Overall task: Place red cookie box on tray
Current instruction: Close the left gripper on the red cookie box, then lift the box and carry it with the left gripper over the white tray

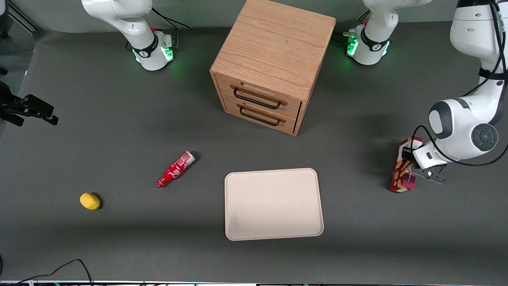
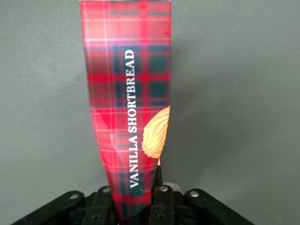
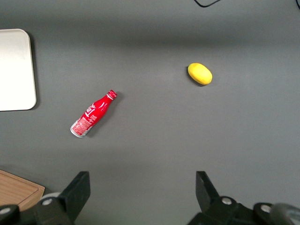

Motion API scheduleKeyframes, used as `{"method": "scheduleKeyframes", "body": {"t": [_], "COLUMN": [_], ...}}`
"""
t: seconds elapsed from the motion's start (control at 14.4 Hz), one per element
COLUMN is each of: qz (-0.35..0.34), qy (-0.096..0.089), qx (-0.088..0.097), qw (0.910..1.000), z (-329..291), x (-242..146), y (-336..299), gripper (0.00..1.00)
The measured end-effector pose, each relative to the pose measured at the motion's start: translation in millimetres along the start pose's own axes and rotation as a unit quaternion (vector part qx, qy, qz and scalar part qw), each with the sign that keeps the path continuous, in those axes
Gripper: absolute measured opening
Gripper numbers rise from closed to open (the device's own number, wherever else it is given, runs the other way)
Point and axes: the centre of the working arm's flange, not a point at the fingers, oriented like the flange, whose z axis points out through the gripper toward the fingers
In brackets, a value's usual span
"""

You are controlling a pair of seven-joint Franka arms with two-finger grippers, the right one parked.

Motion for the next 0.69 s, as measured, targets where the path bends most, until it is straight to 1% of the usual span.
{"method": "scheduleKeyframes", "body": {"t": [0.14,0.42,0.55,0.69], "qz": [-0.001,-0.01,-0.037,-0.08], "qy": [-0.015,-0.039,-0.048,-0.052], "qx": [-0.013,-0.036,-0.04,-0.041], "qw": [0.9998,0.9985,0.9974,0.9946], "z": [-45,-168,-231,-292], "x": [9,15,8,-2], "y": [-7,-5,4,22], "gripper": [0.26,0.26,0.26,0.26]}}
